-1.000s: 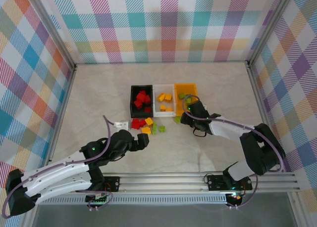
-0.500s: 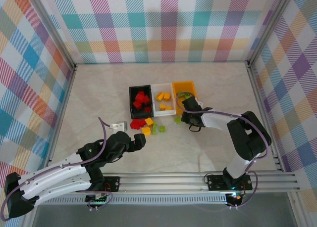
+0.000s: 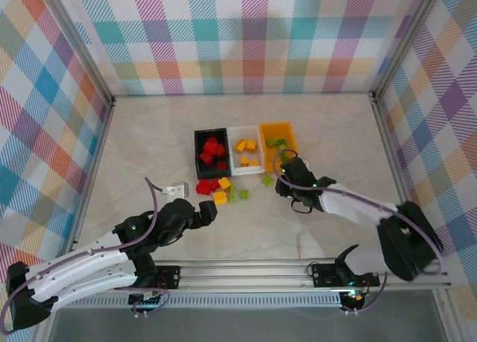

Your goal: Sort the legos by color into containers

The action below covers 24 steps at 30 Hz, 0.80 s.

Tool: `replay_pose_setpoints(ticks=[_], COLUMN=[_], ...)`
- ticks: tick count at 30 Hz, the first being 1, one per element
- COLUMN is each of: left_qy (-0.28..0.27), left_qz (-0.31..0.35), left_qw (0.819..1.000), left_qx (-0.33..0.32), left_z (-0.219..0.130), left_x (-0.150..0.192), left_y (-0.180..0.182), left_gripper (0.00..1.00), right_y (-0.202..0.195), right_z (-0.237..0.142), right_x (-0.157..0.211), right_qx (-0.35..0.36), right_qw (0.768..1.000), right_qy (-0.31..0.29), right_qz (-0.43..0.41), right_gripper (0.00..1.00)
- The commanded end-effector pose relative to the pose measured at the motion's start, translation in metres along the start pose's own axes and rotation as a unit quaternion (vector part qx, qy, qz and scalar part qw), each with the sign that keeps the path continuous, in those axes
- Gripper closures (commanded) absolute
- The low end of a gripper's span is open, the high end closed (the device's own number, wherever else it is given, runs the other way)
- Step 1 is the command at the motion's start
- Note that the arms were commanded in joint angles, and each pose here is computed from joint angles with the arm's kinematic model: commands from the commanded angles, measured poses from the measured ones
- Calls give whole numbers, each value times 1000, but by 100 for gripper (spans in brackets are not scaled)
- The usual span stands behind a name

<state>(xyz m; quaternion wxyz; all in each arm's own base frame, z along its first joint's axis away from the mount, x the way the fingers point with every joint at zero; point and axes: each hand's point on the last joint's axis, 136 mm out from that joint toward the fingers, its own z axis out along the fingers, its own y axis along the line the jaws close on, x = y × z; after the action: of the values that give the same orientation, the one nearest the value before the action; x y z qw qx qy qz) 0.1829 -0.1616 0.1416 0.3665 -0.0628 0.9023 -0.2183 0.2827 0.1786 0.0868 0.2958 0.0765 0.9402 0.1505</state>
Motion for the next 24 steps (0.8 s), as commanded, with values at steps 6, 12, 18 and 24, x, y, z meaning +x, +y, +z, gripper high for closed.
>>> replay_pose_setpoints(ticks=[6, 12, 18, 24], left_qy=[-7, 3, 6, 2], left_qz=[14, 16, 18, 24], left_qw=[1000, 1000, 1000, 999], left_qx=[-12, -21, -23, -21], left_z=[-1, -2, -4, -5], left_x=[-3, 0, 3, 1], left_y=[3, 7, 11, 11], left_gripper=[0, 0, 0, 0], right_y=[37, 44, 45, 51], right_z=[-30, 25, 54, 30], right_x=[-65, -122, -136, -123], right_qx=[-22, 21, 43, 14], right_qw=[998, 999, 999, 999], right_qy=[-55, -41, -22, -31], right_qz=[-33, -10, 0, -8], right_gripper=[73, 71, 50, 27])
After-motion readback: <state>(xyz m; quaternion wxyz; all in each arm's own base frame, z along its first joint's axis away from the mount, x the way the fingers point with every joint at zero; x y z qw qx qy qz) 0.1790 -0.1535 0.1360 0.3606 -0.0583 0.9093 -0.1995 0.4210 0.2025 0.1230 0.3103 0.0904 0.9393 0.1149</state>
